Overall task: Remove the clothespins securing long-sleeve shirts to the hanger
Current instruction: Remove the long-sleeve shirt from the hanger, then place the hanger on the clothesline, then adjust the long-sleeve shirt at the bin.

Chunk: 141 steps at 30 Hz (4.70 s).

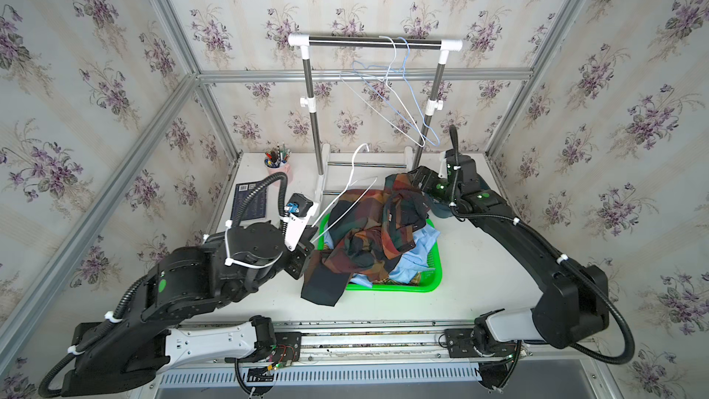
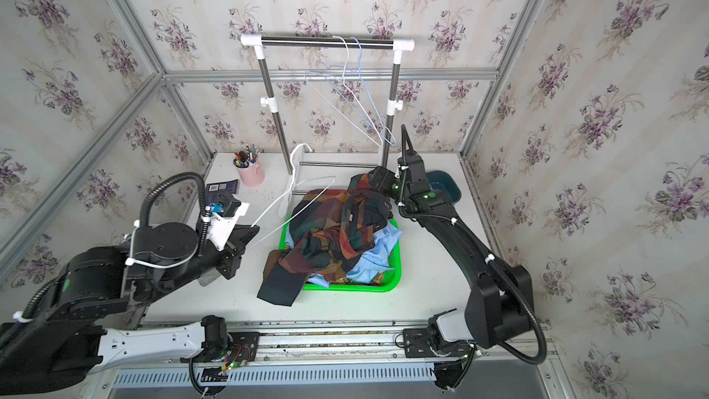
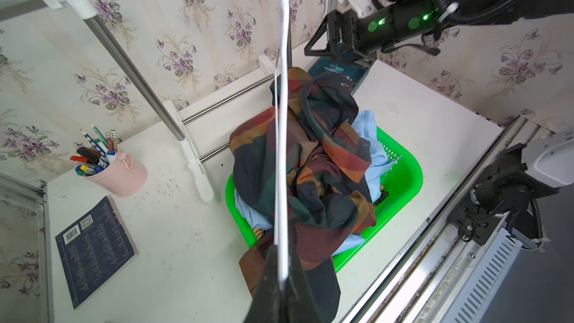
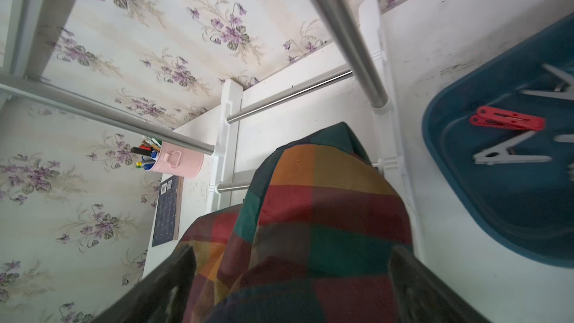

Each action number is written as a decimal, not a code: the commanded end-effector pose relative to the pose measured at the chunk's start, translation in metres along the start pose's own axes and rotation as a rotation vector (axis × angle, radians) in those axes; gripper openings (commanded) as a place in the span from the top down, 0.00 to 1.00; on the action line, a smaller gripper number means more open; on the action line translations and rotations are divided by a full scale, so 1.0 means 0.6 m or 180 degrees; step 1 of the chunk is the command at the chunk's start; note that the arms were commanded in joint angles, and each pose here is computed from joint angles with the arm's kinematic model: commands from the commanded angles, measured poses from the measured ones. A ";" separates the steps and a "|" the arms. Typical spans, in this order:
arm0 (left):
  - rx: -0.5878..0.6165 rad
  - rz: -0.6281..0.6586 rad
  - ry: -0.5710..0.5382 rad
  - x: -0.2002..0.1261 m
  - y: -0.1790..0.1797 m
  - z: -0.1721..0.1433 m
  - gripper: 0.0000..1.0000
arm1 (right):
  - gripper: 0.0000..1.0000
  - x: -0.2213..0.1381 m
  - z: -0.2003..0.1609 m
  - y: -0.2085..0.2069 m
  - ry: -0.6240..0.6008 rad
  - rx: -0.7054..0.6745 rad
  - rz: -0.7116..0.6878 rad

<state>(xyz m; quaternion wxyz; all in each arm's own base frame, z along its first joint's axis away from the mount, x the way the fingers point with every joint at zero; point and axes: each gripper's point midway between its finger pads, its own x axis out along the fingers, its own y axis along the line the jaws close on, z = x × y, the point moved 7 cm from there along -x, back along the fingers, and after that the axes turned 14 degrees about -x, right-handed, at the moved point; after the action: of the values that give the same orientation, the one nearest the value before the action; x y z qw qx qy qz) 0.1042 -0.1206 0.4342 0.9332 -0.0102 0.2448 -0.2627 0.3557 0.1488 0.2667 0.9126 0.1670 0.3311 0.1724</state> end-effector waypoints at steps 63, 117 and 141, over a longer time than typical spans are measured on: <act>-0.0854 0.1077 -0.0747 0.268 0.161 0.294 0.01 | 0.60 -0.116 -0.294 0.092 0.0599 0.0021 0.0846; -0.1647 -0.0071 0.1782 0.341 0.050 -0.229 1.00 | 1.00 0.013 -0.083 0.017 -0.0058 -0.0579 0.1403; -0.1136 -0.0061 0.1684 0.456 -0.021 -0.130 1.00 | 1.00 -0.144 -0.296 0.086 0.0343 -0.0225 0.1257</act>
<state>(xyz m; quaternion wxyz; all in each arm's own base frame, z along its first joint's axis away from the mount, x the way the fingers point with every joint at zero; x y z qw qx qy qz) 0.2567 -0.2550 0.2569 0.8129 -0.1109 0.5206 -0.2363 0.1502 0.1977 0.2209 0.8191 0.1812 0.3298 0.4329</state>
